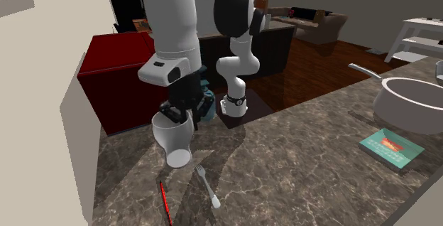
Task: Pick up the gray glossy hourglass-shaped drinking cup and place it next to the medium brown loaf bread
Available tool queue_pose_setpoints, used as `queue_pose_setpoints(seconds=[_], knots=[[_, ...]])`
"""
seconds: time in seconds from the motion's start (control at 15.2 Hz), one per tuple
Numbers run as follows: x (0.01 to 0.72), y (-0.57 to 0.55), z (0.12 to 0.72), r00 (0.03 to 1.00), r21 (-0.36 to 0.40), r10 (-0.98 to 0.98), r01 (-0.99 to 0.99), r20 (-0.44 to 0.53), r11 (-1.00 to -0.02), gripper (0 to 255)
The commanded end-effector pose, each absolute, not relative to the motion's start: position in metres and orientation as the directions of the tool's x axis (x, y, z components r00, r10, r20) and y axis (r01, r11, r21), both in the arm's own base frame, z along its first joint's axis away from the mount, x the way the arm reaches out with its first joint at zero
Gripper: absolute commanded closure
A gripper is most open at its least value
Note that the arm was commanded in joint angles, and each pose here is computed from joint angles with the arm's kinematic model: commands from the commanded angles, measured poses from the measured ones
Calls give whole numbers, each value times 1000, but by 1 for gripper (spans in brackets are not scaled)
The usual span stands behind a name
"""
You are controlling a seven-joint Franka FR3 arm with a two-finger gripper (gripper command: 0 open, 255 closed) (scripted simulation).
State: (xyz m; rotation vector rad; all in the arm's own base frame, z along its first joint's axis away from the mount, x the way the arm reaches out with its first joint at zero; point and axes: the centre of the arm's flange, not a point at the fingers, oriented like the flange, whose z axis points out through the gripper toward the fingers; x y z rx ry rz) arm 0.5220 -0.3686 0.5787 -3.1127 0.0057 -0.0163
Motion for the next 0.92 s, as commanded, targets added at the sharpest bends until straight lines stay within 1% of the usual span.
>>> queue_pose_setpoints(seconds=[0.0, 0.07, 0.86], knots=[[523, -369, 589, 1000, -29, -4, -4, 11, -1000, 255], [523, -369, 593, 1000, -29, -4, -4, 11, -1000, 255], [365, -354, 593, 1000, -29, -4, -4, 11, -1000, 255]])
